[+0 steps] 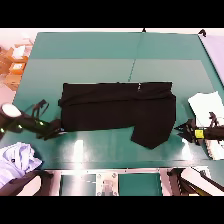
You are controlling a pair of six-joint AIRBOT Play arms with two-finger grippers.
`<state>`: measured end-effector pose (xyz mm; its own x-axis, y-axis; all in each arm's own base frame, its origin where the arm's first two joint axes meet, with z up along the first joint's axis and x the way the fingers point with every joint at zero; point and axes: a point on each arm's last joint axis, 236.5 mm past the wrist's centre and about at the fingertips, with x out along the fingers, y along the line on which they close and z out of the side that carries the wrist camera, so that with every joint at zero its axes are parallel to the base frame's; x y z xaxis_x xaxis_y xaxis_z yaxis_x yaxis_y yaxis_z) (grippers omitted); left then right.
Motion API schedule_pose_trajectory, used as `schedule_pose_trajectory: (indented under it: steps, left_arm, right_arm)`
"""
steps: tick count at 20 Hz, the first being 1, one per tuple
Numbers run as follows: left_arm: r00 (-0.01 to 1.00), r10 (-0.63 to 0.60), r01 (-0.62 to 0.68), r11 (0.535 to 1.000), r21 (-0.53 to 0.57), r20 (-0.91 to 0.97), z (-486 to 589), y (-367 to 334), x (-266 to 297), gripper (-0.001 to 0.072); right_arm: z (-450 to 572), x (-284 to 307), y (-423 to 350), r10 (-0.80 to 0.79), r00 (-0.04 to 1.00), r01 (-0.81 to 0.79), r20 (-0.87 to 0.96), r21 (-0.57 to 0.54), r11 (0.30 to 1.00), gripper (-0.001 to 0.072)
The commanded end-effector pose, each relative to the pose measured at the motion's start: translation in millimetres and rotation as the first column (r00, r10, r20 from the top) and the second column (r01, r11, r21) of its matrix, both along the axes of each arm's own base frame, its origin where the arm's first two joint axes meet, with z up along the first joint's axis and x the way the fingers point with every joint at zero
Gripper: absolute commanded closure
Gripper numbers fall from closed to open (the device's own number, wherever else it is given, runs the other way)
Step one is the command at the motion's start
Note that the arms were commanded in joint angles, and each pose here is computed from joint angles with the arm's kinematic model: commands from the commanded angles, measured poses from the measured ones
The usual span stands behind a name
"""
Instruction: Fold the shirts.
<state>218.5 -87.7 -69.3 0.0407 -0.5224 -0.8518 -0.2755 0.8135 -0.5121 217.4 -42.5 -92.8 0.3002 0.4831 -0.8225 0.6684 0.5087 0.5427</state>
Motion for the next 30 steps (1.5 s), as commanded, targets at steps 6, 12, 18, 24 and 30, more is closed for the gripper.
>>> schedule_pose_trajectory:
  steps: [6, 12, 18, 24, 30]
  left_arm:
    - [0.825, 0.522, -0.499, 0.853, -0.154, 0.217, -27.1, 2.9, 67.2, 0.0189]
    - [0.846, 0.468, -0.435, 0.883, -0.174, 0.257, -20.0, -28.4, 70.2, 0.0679]
    - [0.907, 0.327, -0.319, 0.945, -0.076, 0.263, 3.2, 9.6, 48.4, 0.0681]
    - [0.956, 0.199, -0.221, 0.972, 0.082, 0.217, 4.3, 43.5, 18.8, 0.0681]
    - [0.922, 0.174, -0.208, 0.976, 0.063, 0.346, 54.5, 47.6, 56.4, 0.0681]
  right_arm:
    - [-27.4, -13.7, 55.7, -0.006, 1.0, 0.008, -0.022, 0.075, 0.997, 0.0276]
    - [-26.9, 0.1, 60.4, 0.046, 0.999, -0.047, 0.022, 0.026, 0.999, 0.0652]
    - [-6.7, -10.4, 50.1, 0.074, 0.995, -0.074, -0.062, 0.002, 0.997, 0.069]
    - [17.3, -37.7, 48.7, 0.098, 0.988, -0.106, -0.117, -0.055, 0.993, 0.069]
    - [105.4, 34.1, 49.1, 0.085, 0.981, -0.074, 0.177, -0.068, 0.995, 0.069]
